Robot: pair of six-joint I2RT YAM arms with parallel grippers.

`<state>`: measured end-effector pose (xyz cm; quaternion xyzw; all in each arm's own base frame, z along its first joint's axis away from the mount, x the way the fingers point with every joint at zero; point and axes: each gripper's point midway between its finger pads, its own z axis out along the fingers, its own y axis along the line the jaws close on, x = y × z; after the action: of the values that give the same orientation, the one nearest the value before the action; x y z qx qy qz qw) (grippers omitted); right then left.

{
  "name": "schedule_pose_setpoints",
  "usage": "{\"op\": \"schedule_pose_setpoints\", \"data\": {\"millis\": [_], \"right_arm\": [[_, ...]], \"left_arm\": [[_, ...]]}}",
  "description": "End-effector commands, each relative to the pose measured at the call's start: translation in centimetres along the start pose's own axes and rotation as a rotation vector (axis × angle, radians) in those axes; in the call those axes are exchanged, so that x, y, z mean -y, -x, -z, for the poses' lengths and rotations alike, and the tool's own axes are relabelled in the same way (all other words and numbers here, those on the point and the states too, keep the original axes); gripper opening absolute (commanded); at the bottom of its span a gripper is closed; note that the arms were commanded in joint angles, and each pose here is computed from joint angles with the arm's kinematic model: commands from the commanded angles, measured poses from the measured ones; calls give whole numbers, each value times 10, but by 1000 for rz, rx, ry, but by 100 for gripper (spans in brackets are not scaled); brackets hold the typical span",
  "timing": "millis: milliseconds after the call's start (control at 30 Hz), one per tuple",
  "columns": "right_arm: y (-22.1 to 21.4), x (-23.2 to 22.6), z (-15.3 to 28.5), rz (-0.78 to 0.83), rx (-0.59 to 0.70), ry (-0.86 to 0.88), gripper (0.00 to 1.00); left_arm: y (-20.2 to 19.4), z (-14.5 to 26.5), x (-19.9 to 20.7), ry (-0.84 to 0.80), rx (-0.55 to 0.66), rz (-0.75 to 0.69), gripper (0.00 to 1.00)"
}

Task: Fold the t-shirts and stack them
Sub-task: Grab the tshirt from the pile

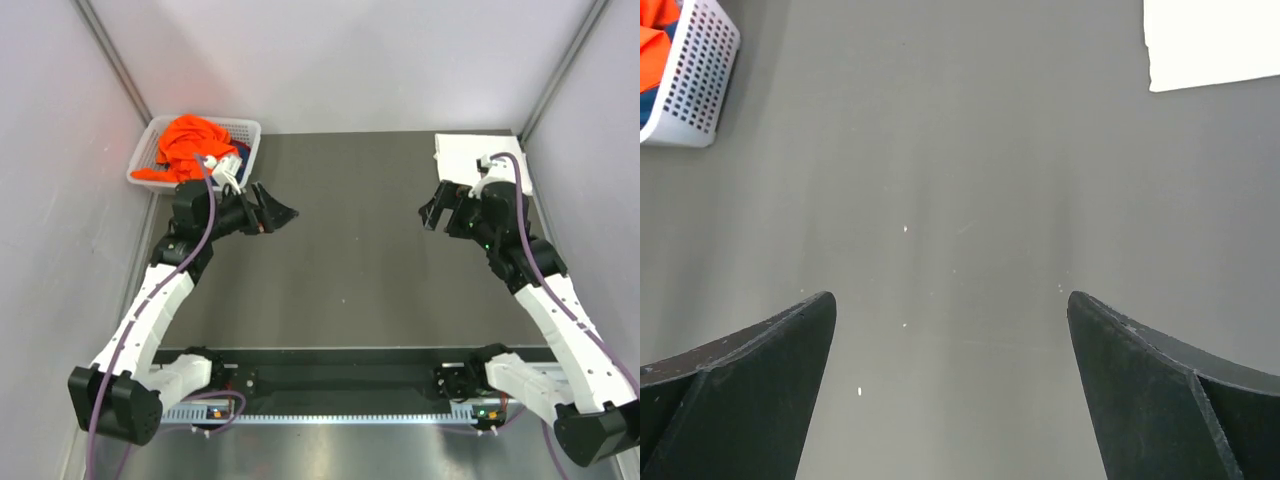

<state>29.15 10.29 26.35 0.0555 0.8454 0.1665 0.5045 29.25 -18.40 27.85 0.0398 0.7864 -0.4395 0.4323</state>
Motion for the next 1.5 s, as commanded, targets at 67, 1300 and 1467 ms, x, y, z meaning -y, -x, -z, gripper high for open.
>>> {"op": "schedule_pose_setpoints", "data": {"millis": [67,1300,1467], "right_arm": [[21,-18,12,-7,78,75,99],[28,-45,38,-47,151,249,100],[24,-49,44,-71,145,284,100]], "left_arm": [[27,3,1,64,60,-41,95],[262,-26,-344,802,329,154,0],[317,-27,-199,448,483,45,0]]}}
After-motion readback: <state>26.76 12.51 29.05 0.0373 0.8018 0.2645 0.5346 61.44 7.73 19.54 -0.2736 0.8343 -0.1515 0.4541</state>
